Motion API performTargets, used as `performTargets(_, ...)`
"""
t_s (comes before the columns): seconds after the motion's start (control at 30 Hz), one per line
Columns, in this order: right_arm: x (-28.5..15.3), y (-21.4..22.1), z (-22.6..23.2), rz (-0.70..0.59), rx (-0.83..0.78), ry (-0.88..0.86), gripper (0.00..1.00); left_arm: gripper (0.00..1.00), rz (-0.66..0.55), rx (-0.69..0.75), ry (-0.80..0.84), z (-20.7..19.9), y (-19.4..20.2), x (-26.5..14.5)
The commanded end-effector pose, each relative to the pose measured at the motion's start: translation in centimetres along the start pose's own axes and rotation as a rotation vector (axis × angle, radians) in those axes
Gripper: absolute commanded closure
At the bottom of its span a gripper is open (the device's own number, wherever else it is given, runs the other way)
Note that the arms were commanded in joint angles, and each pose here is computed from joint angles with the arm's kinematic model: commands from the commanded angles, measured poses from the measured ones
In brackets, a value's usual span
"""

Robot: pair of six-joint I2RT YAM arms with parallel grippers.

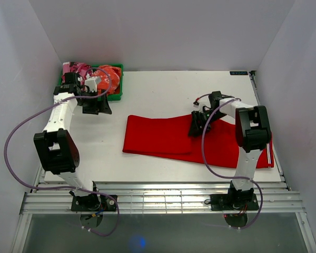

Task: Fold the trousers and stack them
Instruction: Fold the trousers

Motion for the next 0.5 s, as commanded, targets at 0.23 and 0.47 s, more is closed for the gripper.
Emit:
performTargets(0.23,1.5,-0.1,1.1,0.065,-0.005,-0.098,0.65,0.10,0.024,-0.003,-0.027,0.4,0.4,0.3)
performTargets(0.47,-0.1,0.8,3.3,0.059,-0.027,-0.188,0.92,0.10,0.033,-0.005,-0.038,0.8,0.5,0.7)
Point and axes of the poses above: each gripper's point midway between its finger pads, its own x axis out along the fingers, its own z axis along the line the jaws close on, y = z × x, the point moved 7 cm from there along -x, back along the fingers, and after that the axes turned 14 degrees about x, right-handed, at the moved point
